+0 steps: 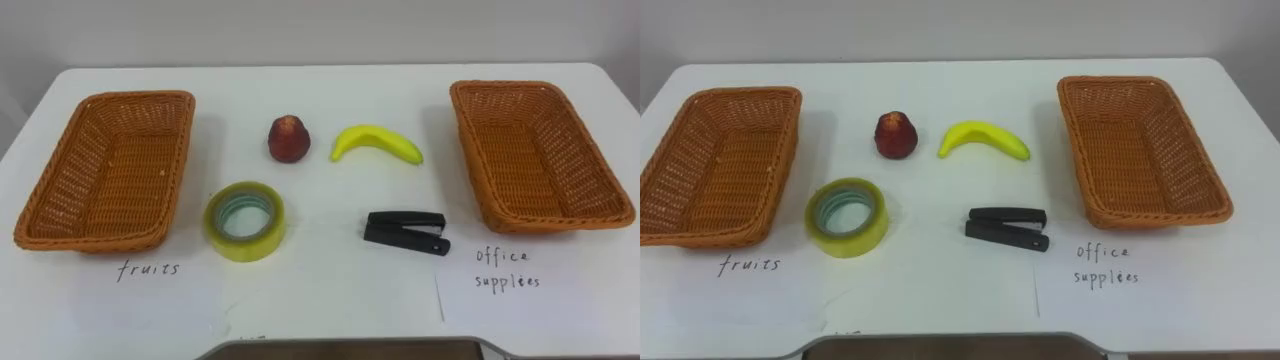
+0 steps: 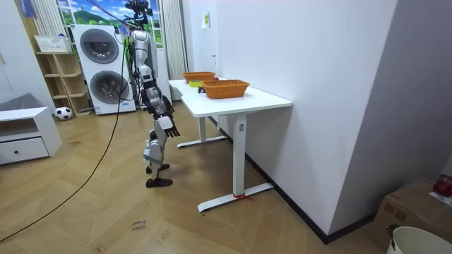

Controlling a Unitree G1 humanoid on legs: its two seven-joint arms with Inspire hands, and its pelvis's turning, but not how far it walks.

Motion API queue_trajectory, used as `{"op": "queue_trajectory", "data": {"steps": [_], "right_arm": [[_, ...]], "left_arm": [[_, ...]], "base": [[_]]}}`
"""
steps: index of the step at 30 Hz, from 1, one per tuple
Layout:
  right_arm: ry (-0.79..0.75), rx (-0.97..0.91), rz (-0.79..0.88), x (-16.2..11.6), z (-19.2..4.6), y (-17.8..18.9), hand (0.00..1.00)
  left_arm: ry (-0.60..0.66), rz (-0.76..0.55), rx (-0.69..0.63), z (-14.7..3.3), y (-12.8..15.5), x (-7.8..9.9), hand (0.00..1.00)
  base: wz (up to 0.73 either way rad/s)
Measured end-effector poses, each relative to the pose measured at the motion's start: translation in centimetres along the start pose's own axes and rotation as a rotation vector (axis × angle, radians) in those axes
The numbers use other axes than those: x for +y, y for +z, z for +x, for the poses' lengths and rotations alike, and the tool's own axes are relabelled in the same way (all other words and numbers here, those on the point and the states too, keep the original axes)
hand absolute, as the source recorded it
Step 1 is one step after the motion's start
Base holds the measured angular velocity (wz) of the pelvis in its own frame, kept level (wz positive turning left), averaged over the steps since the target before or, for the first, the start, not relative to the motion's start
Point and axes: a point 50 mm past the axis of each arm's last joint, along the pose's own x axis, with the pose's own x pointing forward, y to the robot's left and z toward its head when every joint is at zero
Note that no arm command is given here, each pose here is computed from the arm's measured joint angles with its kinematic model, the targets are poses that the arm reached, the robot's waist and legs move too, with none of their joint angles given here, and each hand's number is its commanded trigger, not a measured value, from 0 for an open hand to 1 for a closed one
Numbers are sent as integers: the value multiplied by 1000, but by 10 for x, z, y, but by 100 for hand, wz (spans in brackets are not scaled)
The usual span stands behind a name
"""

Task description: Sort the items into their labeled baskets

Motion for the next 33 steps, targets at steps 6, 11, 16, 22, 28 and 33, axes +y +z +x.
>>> {"op": "queue_trajectory", "data": {"steps": [6, 11, 16, 22, 28, 33], "right_arm": [[3, -1, 7, -1, 0, 0, 0], [3, -2, 12, -2, -1, 0, 0], [-2, 1, 23, -3, -1, -1, 0], [-46, 1, 137, -14, -3, -6, 0], [-121, -23, 269, -25, -6, -8, 0], [-212, -50, 395, -39, -10, -9, 0]], "left_arm": [[10, 19, -4, 0, 0, 0, 0], [15, 34, -6, 0, 0, 1, 0], [28, 31, -4, 0, -1, 1, 0], [66, -15, 9, -1, -5, 8, 0], [161, -79, 37, -5, -18, 20, 0], [193, -121, 50, -5, -22, 27, 0]], "base": [[-1], [0], [0], [0], [-1], [-7]]}}
